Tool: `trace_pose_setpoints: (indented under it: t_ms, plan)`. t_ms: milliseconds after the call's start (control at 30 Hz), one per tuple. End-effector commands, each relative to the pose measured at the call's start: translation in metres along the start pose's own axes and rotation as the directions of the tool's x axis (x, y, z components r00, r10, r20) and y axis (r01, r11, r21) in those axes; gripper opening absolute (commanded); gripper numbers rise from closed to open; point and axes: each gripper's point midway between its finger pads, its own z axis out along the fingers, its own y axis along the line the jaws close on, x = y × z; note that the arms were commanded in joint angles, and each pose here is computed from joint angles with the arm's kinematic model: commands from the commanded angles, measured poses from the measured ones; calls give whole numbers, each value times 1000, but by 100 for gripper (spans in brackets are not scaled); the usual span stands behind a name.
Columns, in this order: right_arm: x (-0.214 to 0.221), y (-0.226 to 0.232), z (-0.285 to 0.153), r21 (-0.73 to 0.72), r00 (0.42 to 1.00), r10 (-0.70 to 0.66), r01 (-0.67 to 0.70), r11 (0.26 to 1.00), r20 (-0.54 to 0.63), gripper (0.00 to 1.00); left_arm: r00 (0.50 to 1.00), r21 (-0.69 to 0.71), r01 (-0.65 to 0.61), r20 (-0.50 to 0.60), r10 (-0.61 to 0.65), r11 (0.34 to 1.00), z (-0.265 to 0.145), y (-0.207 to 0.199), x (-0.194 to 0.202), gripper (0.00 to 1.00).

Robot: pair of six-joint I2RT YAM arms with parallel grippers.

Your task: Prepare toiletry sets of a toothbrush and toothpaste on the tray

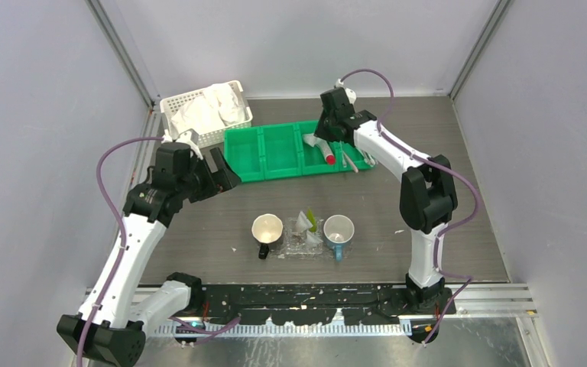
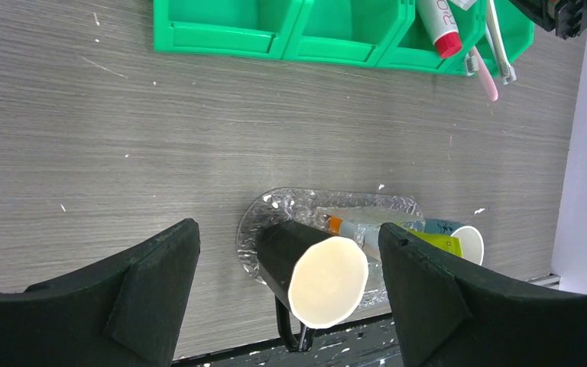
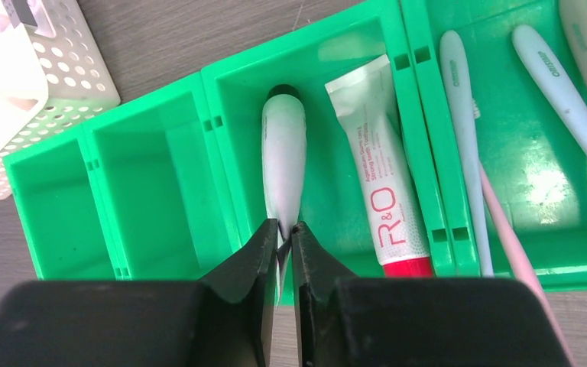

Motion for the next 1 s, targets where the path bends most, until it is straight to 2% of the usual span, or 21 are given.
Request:
trace_pose_setpoints:
  t_ms: [0,133,200,233,467,667,867,933,967]
  plan:
    - [-20,15,-1,-35,999,-4,5,999,47,18,1000,26,-19,11,19,999,0,-2,-5,88]
    - [-18,14,1,-30,999,-5,6,1000,44,14,1000,27,-13,3,13,1000,3,0,-4,88]
    - [-18,14,-1,-33,999,-6,7,999,46,3,1000,28,-9,2,9,1000,3,0,-3,88]
    - [-18,14,-1,-31,999,-8,9,999,45,1,1000,30,-10,3,10,999,3,0,-3,88]
    - [-30,20,-22,-48,998,-47,50,998,51,1,1000,33,-6,5,6,999,1,0,-3,87]
    - [-58,34,-83,-74,983,-177,180,981,44,1,1000,35,0,13,-1,999,-3,0,-3,87]
    - [-73,38,-168,-114,963,-267,269,956,34,1,1000,49,14,20,-15,999,-8,-2,-1,88]
    - [-74,39,-199,-140,957,-286,289,947,38,1,1000,54,15,21,-16,998,-10,-3,0,91]
    - [-73,38,-213,-151,954,-296,298,942,36,1,1000,52,16,21,-17,999,-11,-2,0,97]
